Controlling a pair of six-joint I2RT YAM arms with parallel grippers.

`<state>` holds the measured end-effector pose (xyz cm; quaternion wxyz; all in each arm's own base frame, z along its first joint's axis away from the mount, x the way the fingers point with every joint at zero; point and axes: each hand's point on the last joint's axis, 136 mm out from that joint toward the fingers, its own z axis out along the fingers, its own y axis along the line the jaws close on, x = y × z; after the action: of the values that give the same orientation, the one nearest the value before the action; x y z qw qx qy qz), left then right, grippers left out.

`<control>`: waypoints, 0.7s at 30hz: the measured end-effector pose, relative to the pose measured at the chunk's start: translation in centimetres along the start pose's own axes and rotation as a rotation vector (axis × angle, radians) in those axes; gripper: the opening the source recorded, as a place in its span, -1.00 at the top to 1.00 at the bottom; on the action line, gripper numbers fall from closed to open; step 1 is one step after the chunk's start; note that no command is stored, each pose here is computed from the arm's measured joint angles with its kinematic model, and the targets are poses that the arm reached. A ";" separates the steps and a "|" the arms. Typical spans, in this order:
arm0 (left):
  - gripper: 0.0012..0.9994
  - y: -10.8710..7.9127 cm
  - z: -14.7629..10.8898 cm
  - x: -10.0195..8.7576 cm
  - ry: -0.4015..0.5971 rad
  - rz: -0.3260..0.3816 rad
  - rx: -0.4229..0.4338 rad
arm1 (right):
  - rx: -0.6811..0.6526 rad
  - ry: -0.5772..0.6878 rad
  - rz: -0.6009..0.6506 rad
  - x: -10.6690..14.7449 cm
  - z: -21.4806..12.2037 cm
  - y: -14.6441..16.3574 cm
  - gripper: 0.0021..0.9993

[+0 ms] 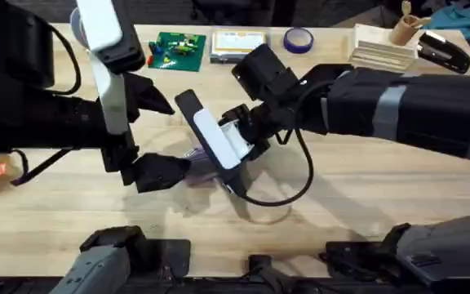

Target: Unzip the bag, pick up the pens from the table one at a time and place them inside, then zip the bag closed.

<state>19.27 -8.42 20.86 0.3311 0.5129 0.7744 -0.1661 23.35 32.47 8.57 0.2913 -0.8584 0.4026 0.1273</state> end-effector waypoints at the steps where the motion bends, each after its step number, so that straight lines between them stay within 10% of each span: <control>1: -0.99 0.0 0.0 0.0 0.000 0.000 0.000 | 0.001 0.000 -0.001 0.0 0.0 0.0 0.49; 6: -0.99 0.0 0.0 0.0 0.000 0.000 0.000 | 0.011 0.000 -0.004 0.0 -0.1 -0.4 -0.91; 21: -0.99 0.2 0.0 0.2 0.012 -0.004 -0.008 | 0.024 -0.004 0.114 0.2 -0.4 -0.8 -1.00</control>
<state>19.33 -8.16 20.74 0.3284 0.5110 0.7780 -0.1606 24.07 32.55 9.15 0.2944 -0.8304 0.4517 0.1404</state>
